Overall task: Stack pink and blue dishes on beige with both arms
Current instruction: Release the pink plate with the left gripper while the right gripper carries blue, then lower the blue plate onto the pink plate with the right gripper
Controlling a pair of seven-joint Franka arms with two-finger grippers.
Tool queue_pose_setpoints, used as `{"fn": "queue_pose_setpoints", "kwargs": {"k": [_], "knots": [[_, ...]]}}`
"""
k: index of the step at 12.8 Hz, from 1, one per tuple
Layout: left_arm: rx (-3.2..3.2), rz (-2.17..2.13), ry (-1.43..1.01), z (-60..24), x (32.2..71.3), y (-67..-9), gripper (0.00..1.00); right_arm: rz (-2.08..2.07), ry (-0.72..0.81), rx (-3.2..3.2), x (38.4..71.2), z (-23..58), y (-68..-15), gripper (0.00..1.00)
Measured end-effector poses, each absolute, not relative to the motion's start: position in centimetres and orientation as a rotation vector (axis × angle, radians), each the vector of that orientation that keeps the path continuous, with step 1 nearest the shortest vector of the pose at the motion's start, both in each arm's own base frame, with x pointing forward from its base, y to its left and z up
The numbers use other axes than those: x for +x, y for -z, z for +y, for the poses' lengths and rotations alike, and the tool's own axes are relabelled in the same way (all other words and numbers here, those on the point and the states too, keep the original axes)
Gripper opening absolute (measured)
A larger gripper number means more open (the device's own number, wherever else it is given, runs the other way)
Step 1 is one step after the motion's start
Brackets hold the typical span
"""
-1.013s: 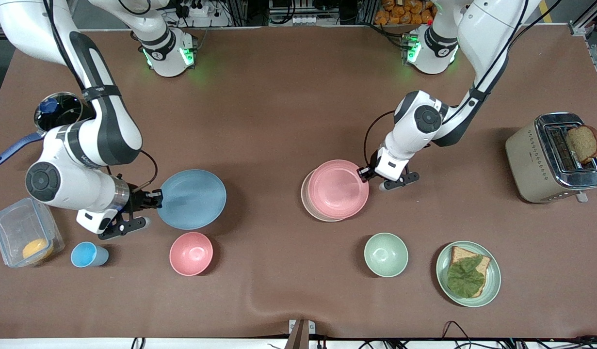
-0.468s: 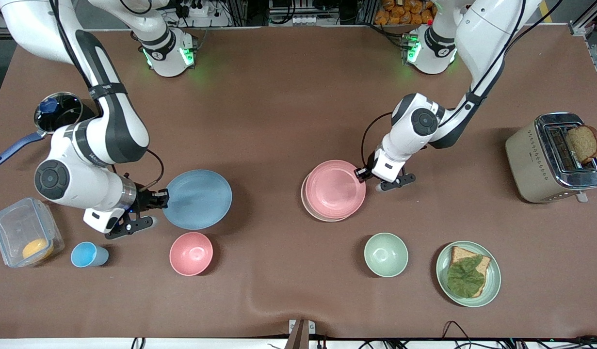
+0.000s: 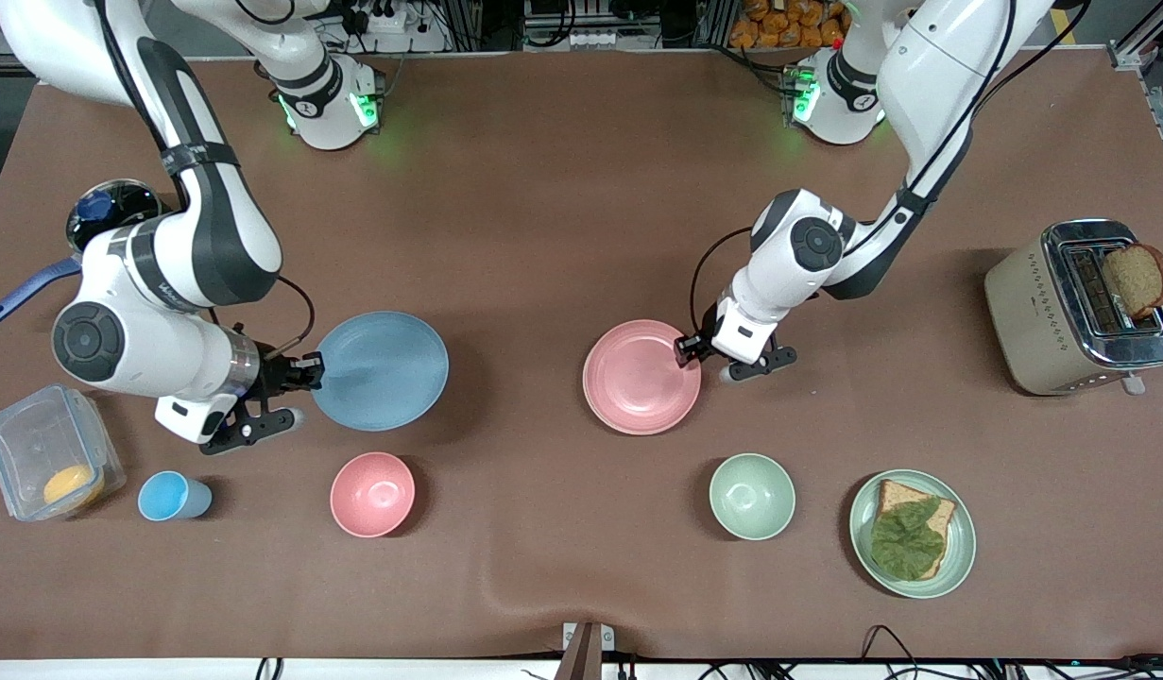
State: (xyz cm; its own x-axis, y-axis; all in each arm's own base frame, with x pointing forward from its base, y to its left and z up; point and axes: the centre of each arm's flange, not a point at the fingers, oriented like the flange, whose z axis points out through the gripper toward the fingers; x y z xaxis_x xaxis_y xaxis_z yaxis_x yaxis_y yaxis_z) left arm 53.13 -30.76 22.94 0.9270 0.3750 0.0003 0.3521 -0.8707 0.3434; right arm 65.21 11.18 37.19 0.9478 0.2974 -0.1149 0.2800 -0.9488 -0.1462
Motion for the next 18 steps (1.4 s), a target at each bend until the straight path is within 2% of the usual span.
{"fn": "queue_pose_setpoints", "kwargs": {"k": [4, 5, 9, 14, 18], "knots": [[2.715, 0.584, -0.17, -29.6, 55.7, -25.2, 0.94, -0.441, -0.157, -2.976, 65.6, 11.5, -37.2, 0.04], [2.719, 0.599, -0.193, -28.7, 56.4, -26.2, 1.0, -0.426, -0.139, -2.978, 65.7, 12.0, -37.2, 0.04], [2.776, 0.678, -0.288, -23.7, 58.6, -35.5, 1.0, -0.267, -0.11, -3.002, 65.0, 18.1, -36.4, 0.04], [2.943, 0.774, -0.442, -14.4, 59.3, -47.8, 1.0, -0.013, -0.142, -2.988, 62.1, 27.4, -35.7, 0.04], [3.076, 0.591, -0.453, -11.2, 59.3, -58.2, 1.0, 0.104, -0.22, -2.886, 61.5, 29.5, -33.6, 0.04]]}}
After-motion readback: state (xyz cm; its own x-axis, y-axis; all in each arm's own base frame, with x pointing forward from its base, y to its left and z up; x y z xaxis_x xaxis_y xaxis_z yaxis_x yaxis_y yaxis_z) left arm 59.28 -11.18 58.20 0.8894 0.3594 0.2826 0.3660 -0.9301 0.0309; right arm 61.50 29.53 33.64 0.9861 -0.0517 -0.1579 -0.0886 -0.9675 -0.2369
